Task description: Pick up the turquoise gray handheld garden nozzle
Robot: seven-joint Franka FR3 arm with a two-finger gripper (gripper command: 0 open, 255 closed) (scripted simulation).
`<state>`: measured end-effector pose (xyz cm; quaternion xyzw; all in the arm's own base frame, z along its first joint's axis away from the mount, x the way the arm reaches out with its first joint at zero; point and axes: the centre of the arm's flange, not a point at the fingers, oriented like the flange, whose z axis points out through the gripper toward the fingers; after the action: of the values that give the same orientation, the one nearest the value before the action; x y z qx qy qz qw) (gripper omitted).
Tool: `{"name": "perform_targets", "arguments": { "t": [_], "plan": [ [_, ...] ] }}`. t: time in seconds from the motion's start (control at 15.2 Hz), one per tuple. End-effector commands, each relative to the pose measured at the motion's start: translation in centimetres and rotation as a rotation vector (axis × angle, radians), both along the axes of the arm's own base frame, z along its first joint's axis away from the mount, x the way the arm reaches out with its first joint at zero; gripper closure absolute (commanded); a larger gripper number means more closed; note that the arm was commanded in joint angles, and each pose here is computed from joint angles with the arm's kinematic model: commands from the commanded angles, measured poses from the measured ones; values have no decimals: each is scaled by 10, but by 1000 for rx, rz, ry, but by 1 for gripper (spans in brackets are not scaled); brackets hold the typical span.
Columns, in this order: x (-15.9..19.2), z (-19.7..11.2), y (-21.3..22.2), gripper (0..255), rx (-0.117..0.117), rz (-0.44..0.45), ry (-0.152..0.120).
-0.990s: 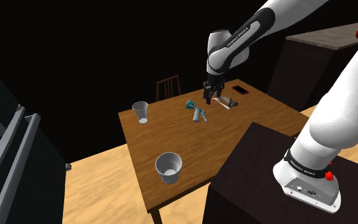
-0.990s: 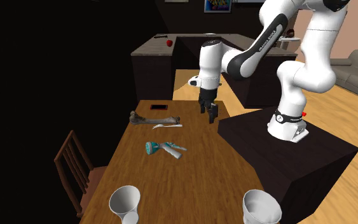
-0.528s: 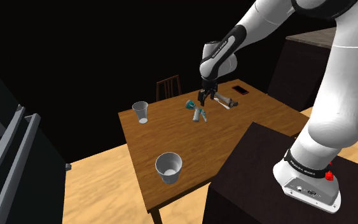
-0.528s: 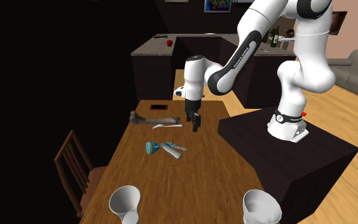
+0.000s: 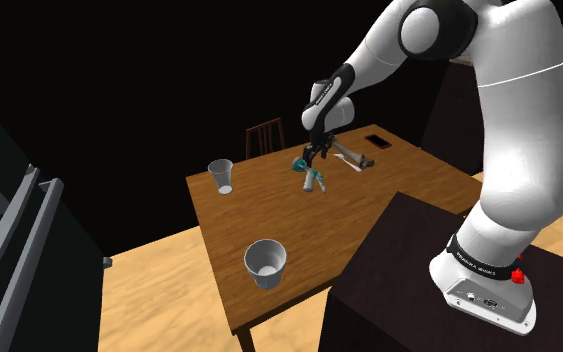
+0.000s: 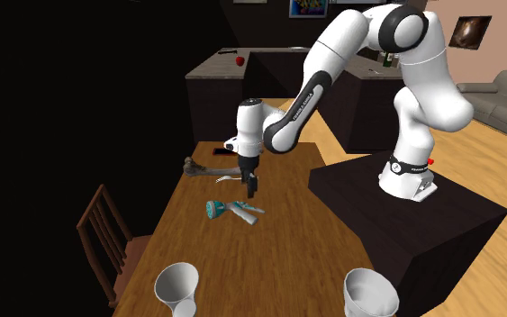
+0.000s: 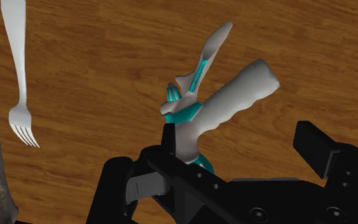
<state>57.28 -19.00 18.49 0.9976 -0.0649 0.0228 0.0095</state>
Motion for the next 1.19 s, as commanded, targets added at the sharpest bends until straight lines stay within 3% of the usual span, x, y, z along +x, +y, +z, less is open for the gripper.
{"name": "perform_targets", "arguments": {
  "t": [0.0, 0.4, 1.06, 1.12],
  "plan": [
    [13, -17, -9, 0, -1, -4, -12],
    [61, -62, -45, 0, -6, -16, -45],
    [62, -103, -45, 0, -6, -16, -46],
    [62, -102, -46, 255, -6, -16, -46]
  ]
}}
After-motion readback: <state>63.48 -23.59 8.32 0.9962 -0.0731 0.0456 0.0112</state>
